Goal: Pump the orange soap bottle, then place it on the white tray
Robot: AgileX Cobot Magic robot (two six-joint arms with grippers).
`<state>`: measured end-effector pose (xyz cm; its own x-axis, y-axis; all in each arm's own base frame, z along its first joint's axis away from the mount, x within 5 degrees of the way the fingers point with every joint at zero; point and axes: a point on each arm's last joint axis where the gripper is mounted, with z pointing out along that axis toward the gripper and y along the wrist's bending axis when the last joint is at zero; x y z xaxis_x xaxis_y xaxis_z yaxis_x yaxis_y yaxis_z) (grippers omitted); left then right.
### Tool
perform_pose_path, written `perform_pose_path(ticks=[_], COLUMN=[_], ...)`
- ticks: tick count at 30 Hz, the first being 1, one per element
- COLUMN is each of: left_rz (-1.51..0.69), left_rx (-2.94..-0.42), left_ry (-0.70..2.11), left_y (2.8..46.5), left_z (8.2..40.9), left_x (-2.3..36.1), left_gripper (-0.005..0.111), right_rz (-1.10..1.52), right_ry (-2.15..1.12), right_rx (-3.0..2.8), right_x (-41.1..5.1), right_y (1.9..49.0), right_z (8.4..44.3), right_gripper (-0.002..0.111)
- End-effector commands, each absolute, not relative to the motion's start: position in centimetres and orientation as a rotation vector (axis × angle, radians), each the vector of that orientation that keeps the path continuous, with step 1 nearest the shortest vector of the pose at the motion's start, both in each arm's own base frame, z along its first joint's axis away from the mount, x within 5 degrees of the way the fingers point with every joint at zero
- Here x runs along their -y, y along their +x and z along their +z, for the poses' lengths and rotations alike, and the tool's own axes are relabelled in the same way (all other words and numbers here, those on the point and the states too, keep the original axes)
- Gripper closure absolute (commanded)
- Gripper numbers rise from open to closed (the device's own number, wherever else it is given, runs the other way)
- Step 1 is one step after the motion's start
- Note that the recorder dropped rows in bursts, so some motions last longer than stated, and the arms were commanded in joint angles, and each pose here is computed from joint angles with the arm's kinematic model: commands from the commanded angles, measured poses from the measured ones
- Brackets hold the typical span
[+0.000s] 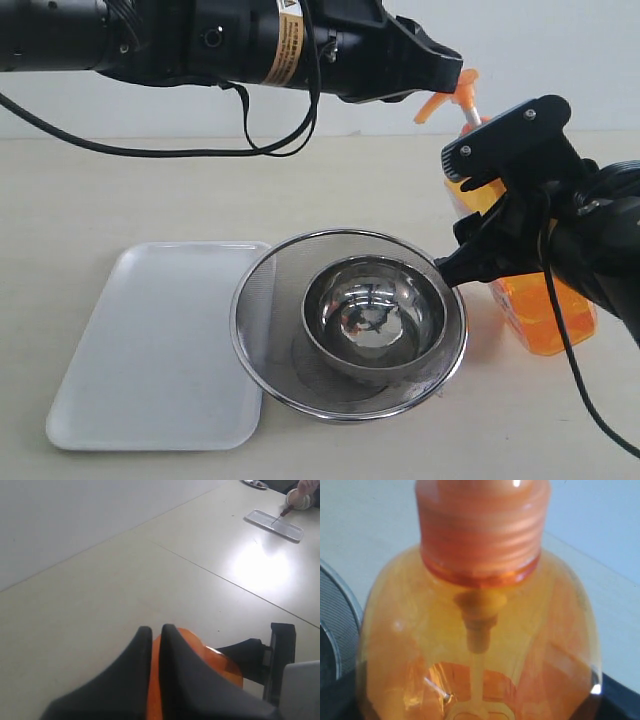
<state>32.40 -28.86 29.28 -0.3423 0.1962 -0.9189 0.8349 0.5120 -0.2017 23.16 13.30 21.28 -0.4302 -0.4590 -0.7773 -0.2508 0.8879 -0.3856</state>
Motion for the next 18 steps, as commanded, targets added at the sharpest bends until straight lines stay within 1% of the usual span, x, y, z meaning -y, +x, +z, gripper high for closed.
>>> perform_pose_path(ticks=[1, 7, 10, 14, 18], left_rz=[-0.833, -0.707, -0.676, -0.68, -0.694], left_rx=[-1.809, -1.648, -1.601, -1.573, -1.589], left_ry=[0.952, 0.901, 0.863, 0.859, 0.878], left_y=[32.1, 31.8, 31.3, 30.7, 30.9], left_z=[28.9, 34.2, 36.3, 37.5, 36.7], left_x=[29.3, 28.0, 27.2, 26.8, 27.2], left_gripper=[0.102, 0.102, 0.102, 0.102, 0.102], right_rz=[-0.231, -0.231, -0.231, -0.231, -0.231], right_ry=[-0.502, -0.502, -0.502, -0.502, -0.502], right_rx=[-2.009, -2.009, -2.009, -2.009, -2.009], right_x=[-13.5, -13.5, -13.5, -13.5, -13.5], right_y=[23.3, 23.3, 23.3, 23.3, 23.3], right_z=[22.0, 22.0, 22.0, 22.0, 22.0], right_gripper=[0.108, 0.108, 0.108, 0.108, 0.108])
